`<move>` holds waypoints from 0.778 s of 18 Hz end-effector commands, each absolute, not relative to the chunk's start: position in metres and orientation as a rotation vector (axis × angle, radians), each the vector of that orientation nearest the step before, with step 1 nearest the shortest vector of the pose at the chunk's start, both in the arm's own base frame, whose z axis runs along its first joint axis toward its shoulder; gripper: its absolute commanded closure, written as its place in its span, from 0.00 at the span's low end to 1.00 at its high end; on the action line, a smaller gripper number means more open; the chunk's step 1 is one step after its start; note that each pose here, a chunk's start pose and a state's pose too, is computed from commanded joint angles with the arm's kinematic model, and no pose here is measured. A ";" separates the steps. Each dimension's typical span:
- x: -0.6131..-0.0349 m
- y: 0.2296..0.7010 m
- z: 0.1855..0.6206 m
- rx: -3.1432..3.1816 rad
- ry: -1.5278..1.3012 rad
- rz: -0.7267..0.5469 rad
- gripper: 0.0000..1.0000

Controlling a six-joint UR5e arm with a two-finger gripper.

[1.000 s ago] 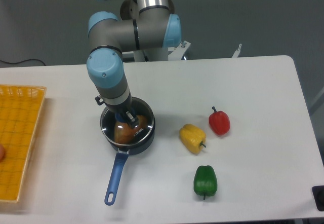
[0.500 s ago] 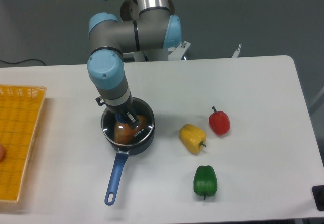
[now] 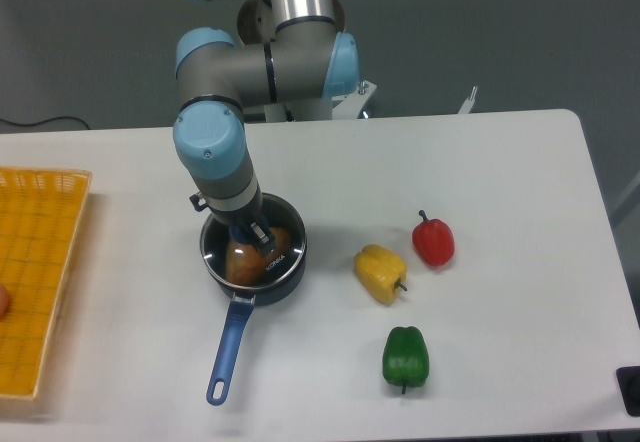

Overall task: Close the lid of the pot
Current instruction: 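Press the glass lid down onto the saucepan rim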

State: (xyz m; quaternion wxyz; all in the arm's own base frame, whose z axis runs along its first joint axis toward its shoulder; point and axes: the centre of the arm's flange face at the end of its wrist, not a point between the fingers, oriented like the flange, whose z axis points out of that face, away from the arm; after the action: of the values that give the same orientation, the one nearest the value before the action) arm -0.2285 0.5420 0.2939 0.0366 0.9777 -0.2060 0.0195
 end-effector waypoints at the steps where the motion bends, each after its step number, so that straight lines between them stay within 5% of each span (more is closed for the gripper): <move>1: -0.228 0.542 0.293 3.001 -0.634 0.065 0.47; 14: -0.227 0.541 0.289 2.997 -0.636 0.074 0.47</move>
State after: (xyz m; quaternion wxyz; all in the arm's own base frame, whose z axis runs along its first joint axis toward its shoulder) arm -0.2275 0.5411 0.2894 0.0385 0.9772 -0.2074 0.0240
